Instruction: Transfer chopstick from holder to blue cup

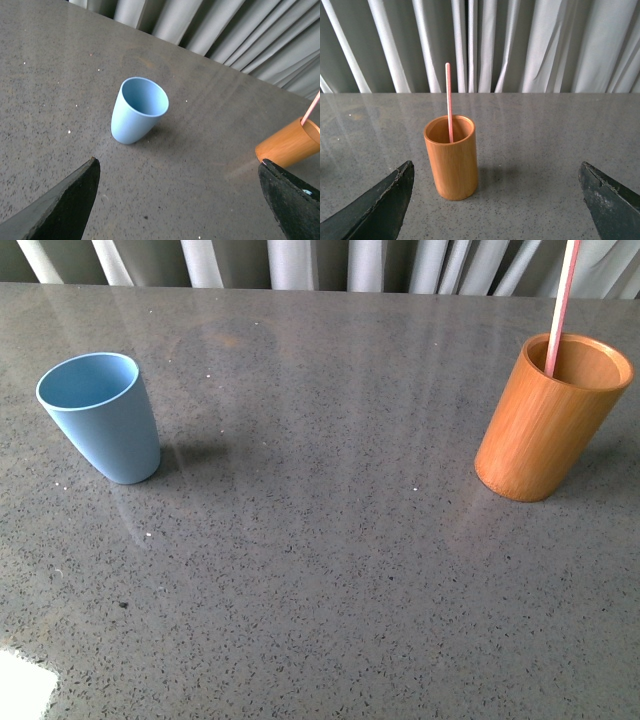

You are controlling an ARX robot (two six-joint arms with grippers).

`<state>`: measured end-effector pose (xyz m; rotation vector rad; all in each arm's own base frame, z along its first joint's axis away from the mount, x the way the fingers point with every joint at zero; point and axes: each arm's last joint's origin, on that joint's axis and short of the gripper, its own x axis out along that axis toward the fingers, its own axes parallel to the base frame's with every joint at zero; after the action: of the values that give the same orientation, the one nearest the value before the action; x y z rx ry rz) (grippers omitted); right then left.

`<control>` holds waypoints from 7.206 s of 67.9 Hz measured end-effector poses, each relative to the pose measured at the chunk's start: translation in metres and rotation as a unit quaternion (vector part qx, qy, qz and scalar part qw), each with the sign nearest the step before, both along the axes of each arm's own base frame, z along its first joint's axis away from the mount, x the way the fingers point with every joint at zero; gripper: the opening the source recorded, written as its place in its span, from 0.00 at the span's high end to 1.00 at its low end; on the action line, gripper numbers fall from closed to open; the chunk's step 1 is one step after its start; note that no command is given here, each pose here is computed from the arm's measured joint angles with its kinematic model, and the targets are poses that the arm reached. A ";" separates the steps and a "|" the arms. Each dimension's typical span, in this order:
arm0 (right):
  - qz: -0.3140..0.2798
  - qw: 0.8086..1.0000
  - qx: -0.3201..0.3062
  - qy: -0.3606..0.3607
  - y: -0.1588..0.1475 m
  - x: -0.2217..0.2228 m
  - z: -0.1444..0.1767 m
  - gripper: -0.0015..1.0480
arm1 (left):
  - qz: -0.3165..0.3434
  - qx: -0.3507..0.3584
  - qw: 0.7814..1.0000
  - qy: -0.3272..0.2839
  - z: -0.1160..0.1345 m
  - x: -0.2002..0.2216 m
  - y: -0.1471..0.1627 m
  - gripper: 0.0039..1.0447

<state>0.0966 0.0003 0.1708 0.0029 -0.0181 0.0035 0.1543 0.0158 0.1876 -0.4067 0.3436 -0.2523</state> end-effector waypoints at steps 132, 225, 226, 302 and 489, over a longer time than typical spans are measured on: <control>0.000 1.000 0.000 0.000 0.000 0.000 0.000 0.09 | -0.034 0.195 0.941 0.273 -0.047 0.237 -0.034 0.44; 0.000 1.000 0.000 0.000 0.000 0.000 0.000 0.09 | -0.161 0.189 0.903 0.351 -0.020 0.237 -0.153 0.98; 0.000 1.000 0.000 0.000 0.000 0.000 0.000 0.09 | -0.161 0.191 0.901 0.355 -0.021 0.238 -0.155 0.98; 0.000 1.000 0.000 0.000 0.000 0.000 0.000 0.09 | -0.154 0.183 0.884 0.401 -0.037 0.266 -0.182 0.83; 0.000 1.000 0.000 0.000 0.000 0.000 0.000 0.09 | 0.123 0.195 0.959 -0.167 -0.022 -0.014 -0.016 0.99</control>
<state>0.0966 0.0003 0.1708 0.0029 -0.0181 0.0035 0.1404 -0.0005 0.1655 -0.0109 0.0052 -0.0034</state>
